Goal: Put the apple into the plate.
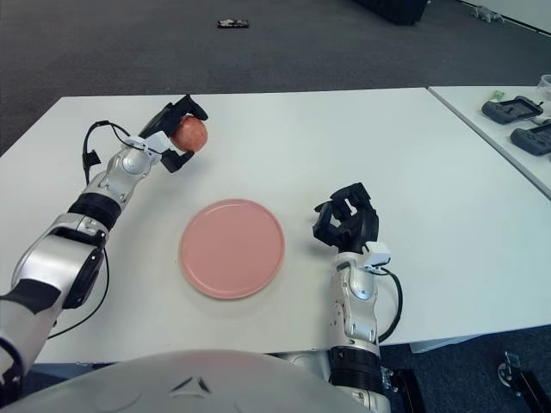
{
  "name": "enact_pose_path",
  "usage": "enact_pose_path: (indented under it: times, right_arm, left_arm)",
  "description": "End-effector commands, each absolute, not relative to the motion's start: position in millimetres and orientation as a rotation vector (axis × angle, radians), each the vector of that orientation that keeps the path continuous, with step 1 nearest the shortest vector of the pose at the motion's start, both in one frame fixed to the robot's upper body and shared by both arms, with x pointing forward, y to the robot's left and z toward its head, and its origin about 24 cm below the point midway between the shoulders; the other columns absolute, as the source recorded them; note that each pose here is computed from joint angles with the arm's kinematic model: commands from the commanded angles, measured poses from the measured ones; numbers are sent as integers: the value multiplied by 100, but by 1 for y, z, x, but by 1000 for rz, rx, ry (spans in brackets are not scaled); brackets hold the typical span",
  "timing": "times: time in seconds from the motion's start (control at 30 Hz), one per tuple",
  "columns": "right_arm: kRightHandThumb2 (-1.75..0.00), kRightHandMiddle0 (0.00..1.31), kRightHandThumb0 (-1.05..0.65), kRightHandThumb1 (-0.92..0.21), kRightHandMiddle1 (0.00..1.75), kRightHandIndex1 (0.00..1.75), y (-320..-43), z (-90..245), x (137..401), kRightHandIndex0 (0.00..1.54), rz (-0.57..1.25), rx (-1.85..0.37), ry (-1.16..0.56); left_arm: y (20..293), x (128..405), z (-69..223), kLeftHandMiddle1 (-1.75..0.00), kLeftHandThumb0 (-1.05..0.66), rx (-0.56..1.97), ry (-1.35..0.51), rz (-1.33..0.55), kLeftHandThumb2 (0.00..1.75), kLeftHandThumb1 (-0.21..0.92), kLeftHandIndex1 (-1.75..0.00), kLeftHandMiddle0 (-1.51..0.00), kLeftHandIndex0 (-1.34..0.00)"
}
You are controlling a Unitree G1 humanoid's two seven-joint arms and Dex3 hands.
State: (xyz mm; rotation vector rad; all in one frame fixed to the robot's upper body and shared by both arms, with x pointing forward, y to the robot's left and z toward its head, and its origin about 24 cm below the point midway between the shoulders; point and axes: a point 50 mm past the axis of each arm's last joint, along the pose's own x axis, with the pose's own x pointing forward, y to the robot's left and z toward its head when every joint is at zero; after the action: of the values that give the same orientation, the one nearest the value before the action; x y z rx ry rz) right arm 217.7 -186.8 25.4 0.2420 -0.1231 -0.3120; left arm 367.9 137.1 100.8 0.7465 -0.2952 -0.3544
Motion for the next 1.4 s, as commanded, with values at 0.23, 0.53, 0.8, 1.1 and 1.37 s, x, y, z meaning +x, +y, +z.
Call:
enact_pose_path:
  times: [0.23, 0.53, 0.8, 1.1, 1.37]
  right_arm:
    - [-128, 49, -1, -29, 175, 150, -185, 29, 220, 68, -307, 251, -134]
    - [-128, 50, -1, -28, 175, 149, -185, 28, 221, 69, -301, 244, -131]
    - [-127, 50, -1, -29, 175, 148, -184, 29, 221, 68, -299, 254, -138]
    - [-127, 51, -1, -29, 175, 148, -184, 29, 220, 68, -303, 260, -139]
    - [-127, 50, -1, -29, 175, 148, -184, 29, 220, 67, -306, 269, -137]
  left_arm:
    - [125, 335, 114, -156, 0, 734, -440, -509, 171, -8, -175, -97, -69]
    - [104, 303, 111, -157, 0, 799, -519, -713, 172, -9, -175, -98, -69]
    - [93, 281, 101, -158, 0, 764, -546, -863, 174, -11, -175, -99, -71]
    - [87, 268, 92, -159, 0, 823, -553, -1015, 174, -11, -175, -98, -70]
    - [83, 260, 83, -158, 0, 886, -531, -1125, 174, -11, -175, -98, -71]
